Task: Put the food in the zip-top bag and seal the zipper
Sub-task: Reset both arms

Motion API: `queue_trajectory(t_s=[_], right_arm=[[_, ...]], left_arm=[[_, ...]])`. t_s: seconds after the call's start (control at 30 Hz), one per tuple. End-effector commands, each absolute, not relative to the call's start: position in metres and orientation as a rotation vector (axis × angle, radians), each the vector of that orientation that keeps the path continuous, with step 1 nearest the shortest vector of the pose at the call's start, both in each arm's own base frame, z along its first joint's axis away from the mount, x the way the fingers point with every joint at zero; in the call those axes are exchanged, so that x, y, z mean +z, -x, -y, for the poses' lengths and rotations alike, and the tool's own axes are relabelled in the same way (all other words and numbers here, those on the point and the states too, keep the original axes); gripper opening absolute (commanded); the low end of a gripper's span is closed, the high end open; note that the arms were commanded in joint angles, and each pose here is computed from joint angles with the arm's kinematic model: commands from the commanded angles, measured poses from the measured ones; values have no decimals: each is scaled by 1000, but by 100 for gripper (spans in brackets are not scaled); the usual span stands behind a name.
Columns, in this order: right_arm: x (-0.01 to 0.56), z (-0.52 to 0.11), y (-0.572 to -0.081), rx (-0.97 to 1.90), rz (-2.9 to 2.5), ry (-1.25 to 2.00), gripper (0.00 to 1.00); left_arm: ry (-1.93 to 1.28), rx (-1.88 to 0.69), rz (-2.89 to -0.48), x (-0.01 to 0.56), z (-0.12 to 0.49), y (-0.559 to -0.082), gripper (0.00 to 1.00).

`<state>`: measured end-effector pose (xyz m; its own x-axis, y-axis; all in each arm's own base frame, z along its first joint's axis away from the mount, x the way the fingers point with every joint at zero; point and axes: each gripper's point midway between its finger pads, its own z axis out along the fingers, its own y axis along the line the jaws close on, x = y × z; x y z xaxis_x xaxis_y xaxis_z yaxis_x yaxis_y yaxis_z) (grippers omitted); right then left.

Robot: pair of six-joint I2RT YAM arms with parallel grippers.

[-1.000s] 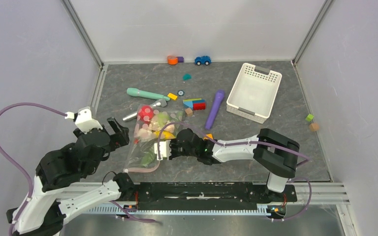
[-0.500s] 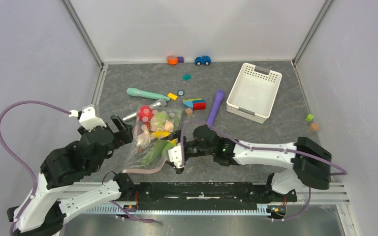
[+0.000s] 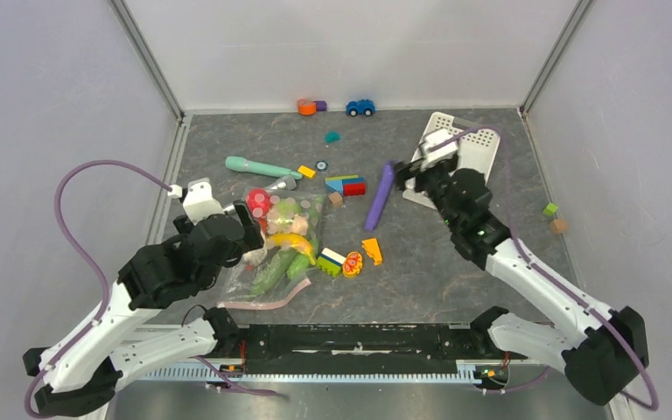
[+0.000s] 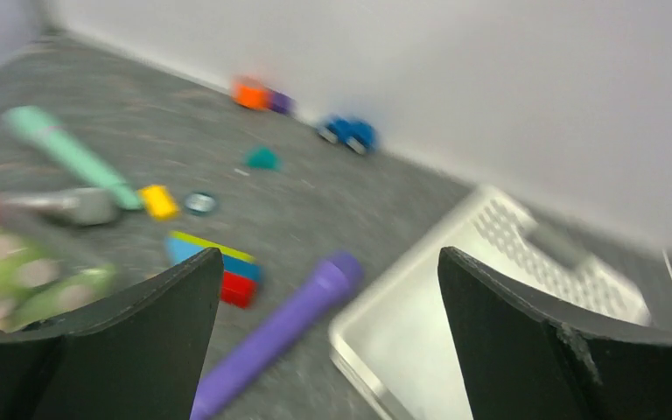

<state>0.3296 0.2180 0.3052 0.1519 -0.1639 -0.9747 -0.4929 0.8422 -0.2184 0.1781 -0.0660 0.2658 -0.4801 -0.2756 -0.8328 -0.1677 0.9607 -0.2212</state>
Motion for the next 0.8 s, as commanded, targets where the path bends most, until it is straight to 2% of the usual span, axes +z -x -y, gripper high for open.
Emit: queue_trajectory(t_s=[0.0,0.17,0.27,0.47,0.77], right_arm=[[264,-95,-356,79,-1719,7,98],[194,9,-339,-9,-1869,-313,98],[170,49,-319,-119,-1895,-423,98],[169,80,-296,-313,-1868,-499,98],[185,82,-288,-307,-1745,-494,98]], left_arm=[[391,-177,-2043,265,78,-190,100],[405,-101,-2039,258,74,-196,100],[429,-58,-2023,256,66,-197,100],[463,-15,-2004,254,53,-195,100],[473,-1,-1996,255,47,-194,100]])
